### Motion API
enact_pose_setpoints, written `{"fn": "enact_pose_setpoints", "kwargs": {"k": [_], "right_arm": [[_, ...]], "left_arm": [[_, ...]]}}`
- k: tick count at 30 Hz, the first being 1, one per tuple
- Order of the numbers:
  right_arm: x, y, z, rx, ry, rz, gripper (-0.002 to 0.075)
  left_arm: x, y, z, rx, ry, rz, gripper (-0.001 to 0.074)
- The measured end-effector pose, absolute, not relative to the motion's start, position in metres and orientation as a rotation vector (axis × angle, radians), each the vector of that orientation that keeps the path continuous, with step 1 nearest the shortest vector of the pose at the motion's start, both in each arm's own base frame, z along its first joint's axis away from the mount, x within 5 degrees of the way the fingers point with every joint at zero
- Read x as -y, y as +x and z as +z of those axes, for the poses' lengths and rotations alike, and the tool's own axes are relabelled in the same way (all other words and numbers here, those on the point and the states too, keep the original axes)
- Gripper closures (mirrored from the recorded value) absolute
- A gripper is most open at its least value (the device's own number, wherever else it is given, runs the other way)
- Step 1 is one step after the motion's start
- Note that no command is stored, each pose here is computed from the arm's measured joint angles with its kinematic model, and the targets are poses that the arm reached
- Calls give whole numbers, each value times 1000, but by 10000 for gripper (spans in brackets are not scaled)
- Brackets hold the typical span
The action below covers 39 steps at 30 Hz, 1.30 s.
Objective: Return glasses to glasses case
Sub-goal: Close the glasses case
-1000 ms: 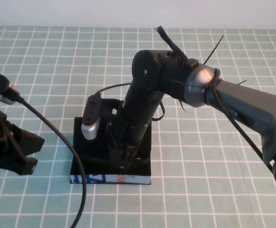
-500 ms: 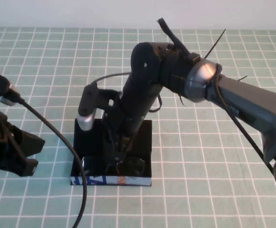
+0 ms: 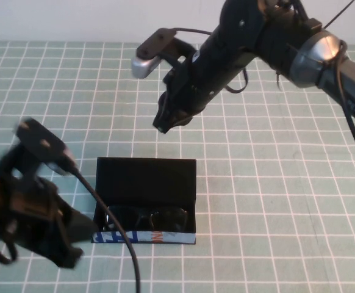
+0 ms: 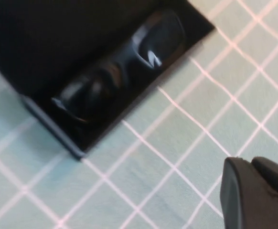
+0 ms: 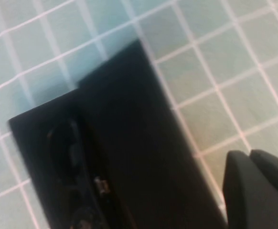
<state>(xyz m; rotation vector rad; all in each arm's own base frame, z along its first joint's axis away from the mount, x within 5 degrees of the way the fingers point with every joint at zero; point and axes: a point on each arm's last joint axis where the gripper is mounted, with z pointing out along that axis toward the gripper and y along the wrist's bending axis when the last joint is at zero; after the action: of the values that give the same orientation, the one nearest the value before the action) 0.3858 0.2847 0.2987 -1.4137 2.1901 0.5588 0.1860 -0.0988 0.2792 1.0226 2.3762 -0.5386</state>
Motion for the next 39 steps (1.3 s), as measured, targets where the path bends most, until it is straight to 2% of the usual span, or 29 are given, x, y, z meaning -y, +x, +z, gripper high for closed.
{"fn": "enact_pose_setpoints", "kwargs": {"k": [5,10,17,27,39], "right_arm": [[-273,400,290,-2285,-1266,581,737],[-275,409,277,-2314,-1193,617,737],[-280,417,252,-2353,-1179,632,737],[-287,421,222,-2399,-1187,698,737],[-291,409,222,-2358,-1356,844,737]], "left_arm": [[126,183,236,-2410,1124,-537,736],[154,190,213,-2378,1126,-496,736],[167,207,179,-2439,1076,-439,736],[168,219,172,-2395,1002,-373,736],[168,220,172,-2394,1001,-372,736]]}}
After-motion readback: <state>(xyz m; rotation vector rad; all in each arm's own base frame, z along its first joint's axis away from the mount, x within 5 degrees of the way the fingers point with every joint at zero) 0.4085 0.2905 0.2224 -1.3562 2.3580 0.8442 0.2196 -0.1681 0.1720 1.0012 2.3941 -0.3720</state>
